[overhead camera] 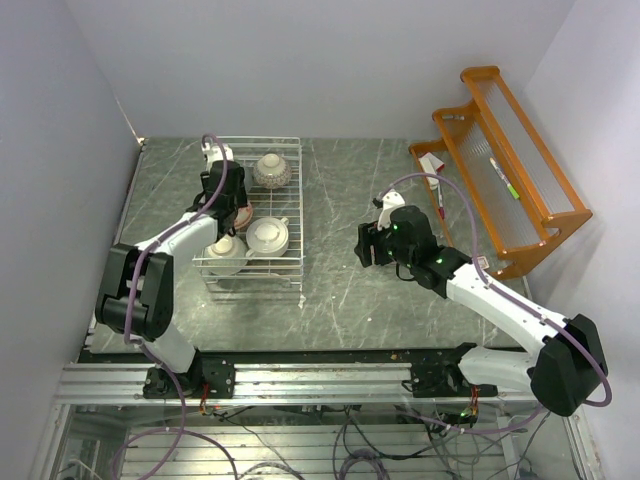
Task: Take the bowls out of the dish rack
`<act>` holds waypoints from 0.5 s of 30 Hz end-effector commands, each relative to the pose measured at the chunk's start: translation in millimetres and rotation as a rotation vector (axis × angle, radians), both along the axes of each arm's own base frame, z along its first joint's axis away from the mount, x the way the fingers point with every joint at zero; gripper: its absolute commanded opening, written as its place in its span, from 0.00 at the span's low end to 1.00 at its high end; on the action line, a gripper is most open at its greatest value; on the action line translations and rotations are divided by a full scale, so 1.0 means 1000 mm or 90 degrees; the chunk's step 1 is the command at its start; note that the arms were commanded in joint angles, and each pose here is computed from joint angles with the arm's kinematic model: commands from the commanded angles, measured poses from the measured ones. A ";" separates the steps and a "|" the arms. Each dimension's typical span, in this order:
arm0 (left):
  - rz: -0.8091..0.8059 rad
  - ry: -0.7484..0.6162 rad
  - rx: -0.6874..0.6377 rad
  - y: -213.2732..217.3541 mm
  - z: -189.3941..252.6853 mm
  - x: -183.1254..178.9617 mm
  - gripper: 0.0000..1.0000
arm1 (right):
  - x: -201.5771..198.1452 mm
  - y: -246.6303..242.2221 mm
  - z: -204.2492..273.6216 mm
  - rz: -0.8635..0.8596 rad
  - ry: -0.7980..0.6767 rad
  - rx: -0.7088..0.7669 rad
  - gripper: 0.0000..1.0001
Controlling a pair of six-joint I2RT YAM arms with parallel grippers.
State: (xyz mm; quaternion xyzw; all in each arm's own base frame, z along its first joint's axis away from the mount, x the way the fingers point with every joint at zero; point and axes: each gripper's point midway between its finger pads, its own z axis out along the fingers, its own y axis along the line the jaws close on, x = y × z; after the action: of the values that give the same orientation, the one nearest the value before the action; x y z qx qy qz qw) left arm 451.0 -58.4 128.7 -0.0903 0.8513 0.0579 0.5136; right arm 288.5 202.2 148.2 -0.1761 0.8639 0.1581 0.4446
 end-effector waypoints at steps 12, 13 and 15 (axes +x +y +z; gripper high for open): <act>-0.069 -0.152 -0.111 -0.030 0.103 0.018 0.07 | 0.000 0.008 0.002 0.013 -0.007 0.031 0.62; -0.076 -0.159 -0.123 -0.032 0.108 0.015 0.07 | -0.001 0.010 0.002 0.018 -0.007 0.038 0.62; -0.089 -0.170 -0.141 -0.036 0.116 0.009 0.07 | -0.002 0.014 0.004 0.026 -0.006 0.052 0.62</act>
State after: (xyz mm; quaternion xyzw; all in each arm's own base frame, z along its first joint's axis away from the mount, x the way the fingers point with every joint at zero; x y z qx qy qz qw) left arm 463.0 -81.4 187.3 -0.0883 0.8250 -0.0154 0.5580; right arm 288.1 207.8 148.9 -0.1784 0.8591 0.1734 0.4474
